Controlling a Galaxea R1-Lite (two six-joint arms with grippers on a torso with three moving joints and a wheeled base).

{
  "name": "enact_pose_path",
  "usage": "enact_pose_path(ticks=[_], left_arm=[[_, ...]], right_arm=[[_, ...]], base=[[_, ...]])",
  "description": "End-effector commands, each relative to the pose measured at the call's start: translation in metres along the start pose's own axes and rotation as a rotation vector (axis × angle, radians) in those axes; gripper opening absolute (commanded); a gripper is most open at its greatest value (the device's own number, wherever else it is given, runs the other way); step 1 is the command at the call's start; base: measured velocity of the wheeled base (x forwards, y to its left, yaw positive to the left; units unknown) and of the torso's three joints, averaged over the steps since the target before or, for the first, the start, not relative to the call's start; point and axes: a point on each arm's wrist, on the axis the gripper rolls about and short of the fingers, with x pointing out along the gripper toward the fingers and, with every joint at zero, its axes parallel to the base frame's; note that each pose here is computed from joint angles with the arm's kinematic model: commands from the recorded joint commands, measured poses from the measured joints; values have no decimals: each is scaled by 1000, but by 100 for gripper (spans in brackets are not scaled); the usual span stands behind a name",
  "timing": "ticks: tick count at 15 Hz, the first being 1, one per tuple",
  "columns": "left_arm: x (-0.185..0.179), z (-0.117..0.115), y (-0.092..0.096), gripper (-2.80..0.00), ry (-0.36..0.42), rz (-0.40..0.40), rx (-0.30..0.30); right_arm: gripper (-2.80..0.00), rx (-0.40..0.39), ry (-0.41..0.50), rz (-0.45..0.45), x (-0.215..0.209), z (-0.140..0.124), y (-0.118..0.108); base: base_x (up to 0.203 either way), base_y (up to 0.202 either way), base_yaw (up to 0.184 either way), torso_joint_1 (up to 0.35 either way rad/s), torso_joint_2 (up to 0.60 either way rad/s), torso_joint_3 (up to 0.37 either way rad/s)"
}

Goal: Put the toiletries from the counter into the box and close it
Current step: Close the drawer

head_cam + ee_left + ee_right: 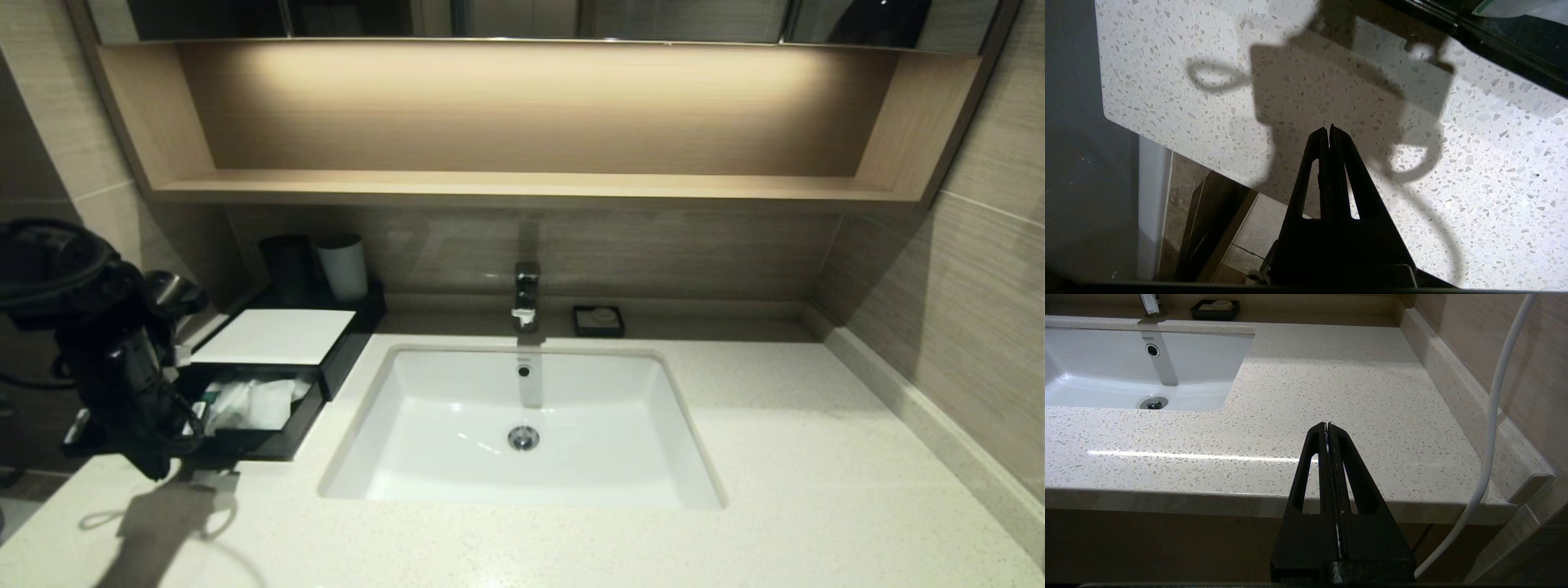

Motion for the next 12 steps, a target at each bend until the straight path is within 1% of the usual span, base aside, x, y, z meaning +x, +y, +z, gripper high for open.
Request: enact_pose_path(ticks=[1,12], left_arm=[[8,3,-3,-280,16,4,4],[12,10,-7,-280,-8,-4,6]], right_arm=[[-280,-1,0,0,0,-1,0],[-280,-1,0,0,0,-1,0]], base=[[0,0,0,0,0,0],[0,0,0,0,0,0]])
